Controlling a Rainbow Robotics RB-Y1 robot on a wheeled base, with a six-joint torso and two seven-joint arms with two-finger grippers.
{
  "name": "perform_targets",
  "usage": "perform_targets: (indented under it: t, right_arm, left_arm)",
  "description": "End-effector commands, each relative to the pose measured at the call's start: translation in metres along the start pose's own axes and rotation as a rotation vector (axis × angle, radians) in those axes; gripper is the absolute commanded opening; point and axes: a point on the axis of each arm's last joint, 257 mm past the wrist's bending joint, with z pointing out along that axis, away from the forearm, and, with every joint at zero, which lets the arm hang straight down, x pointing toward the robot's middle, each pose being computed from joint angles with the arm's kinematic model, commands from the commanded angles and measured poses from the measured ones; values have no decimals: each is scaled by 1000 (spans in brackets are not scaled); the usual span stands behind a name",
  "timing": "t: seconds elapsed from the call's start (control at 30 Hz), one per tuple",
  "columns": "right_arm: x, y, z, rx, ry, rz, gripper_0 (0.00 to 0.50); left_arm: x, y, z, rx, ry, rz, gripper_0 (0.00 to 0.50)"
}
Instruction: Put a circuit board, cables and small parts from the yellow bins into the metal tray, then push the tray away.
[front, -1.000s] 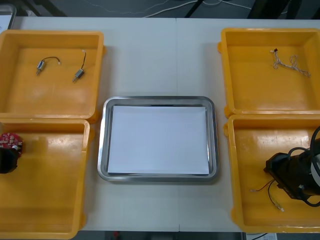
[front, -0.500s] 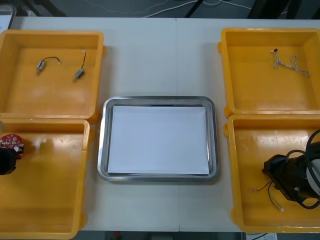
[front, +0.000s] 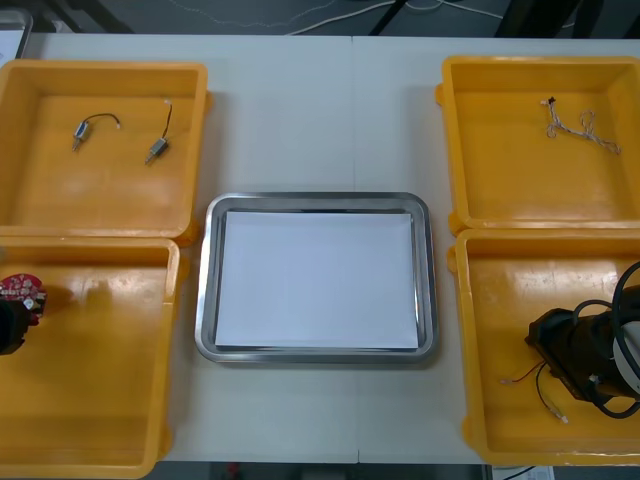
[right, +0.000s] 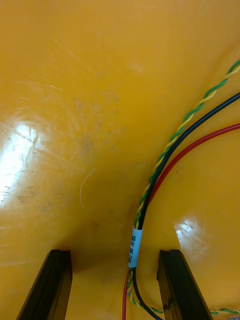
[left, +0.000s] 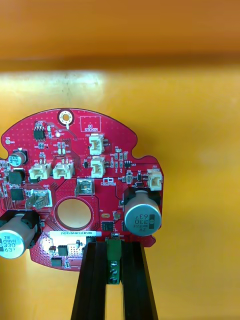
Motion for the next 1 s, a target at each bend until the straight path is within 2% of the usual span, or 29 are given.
perform_targets:
  t: [0.03, 0.13, 0.33, 0.37, 0.4, 0.47, 0.5, 0.53, 0.57, 0.6, 0.67, 0.87, 1.0]
  right_arm:
    - [12, -3, 3, 1, 13, 29, 500]
    - [13, -4, 3, 3, 13, 29, 500]
    - [12, -3, 3, 1, 10, 31, 498]
    - [12, -3, 3, 1, 10, 31, 481]
    - [11, -3, 3, 0, 7, 33, 415]
    - [11, -3, 3, 0, 8, 32, 347]
    - [10, -3, 3, 0, 5, 33, 204]
    - [11, -3, 3, 0, 6, 32, 135]
    - [10, -3, 3, 0, 5, 33, 42]
    - [9, -3, 3, -1, 4, 32, 19]
    - [9, -3, 3, -2, 3, 32, 0]
    - [5, 5, 1, -16, -4, 32, 0]
    - [-4, 12, -5, -17, -11, 19, 0]
  left_arm:
    - [-17, -3, -25, -3, -38, 59, 0]
    - [-15, -6, -32, -2, -28, 43, 0]
    - [-20, -18, -52, -21, -17, -17, 0]
    - [-21, -18, -54, -25, -17, -23, 0]
    - [-23, -22, -59, -27, -13, -38, 0]
    - [-25, -24, -63, -32, -10, -48, 0]
    - [-27, -27, -69, -40, -3, -57, 0]
    - [-27, -29, -71, -42, -2, -62, 0]
    - [-29, -31, -75, -49, 1, -66, 0]
    - [-30, -33, -77, -51, 2, -68, 0]
    - [-32, -38, -83, -56, 5, -77, 0]
    - [-36, -62, -90, -68, 25, -75, 0]
    - [-49, -83, -94, -54, -4, -89, 0]
